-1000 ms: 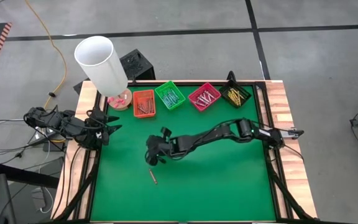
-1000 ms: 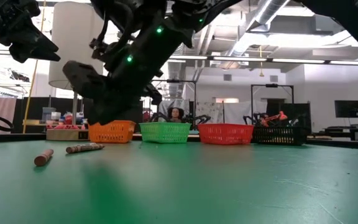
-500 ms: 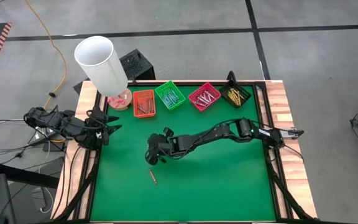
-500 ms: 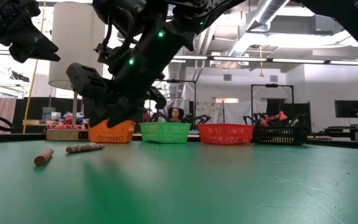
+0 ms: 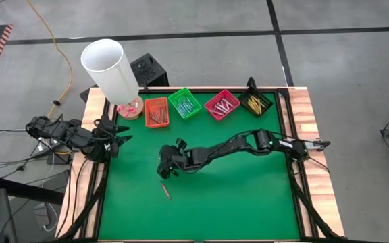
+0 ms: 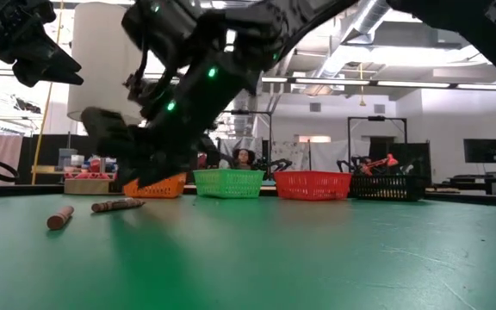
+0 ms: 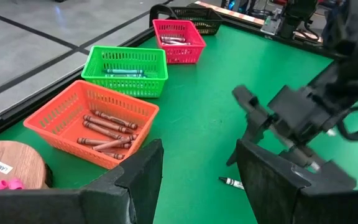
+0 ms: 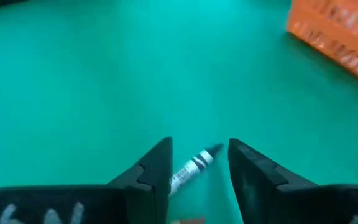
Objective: Sort crayons
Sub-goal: Put the black crayon into the red bin
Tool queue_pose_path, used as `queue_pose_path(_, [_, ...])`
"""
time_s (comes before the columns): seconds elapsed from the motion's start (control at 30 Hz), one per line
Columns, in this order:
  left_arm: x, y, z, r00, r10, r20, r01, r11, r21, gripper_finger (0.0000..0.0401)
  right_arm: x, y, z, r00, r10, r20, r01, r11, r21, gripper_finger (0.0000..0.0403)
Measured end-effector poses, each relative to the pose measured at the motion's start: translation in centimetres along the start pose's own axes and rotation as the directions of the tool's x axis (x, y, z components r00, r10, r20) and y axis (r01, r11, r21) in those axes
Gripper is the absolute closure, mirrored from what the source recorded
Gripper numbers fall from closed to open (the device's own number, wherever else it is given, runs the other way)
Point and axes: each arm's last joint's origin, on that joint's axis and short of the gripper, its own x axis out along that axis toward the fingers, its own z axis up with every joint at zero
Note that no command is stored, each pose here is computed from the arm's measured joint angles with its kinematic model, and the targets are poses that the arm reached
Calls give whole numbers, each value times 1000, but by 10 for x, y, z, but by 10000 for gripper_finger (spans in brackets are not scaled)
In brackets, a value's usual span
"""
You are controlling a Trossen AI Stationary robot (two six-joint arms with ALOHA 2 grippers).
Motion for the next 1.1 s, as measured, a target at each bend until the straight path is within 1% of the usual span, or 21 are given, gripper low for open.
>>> queue_pose_path(0.1, [0,0,0,1000,0,0,0,1000,0,209,4,-1,-7,1000,-11,-23,11,1000,-10,247])
queue_pose_path(0.43, [0,0,0,1000,0,0,0,1000,0,209,5,-2,-11,998,-25,-58,25,1000,-13,248])
queue_pose_path(0.53, [0,0,0,1000,0,0,0,1000,0,209,5,-4,-15,995,-40,-95,40,999,4,255])
queue_pose_path(0.7, [0,0,0,1000,0,0,0,1000,0,209,2,-7,-19,985,-42,-167,46,999,21,281])
queue_pose_path(0.87, [0,0,0,1000,0,0,0,1000,0,209,2,-7,-21,982,-45,-182,55,997,49,312])
queue_pose_path(1.1, [0,0,0,1000,0,0,0,1000,0,209,2,-7,-22,981,-47,-187,57,997,48,366])
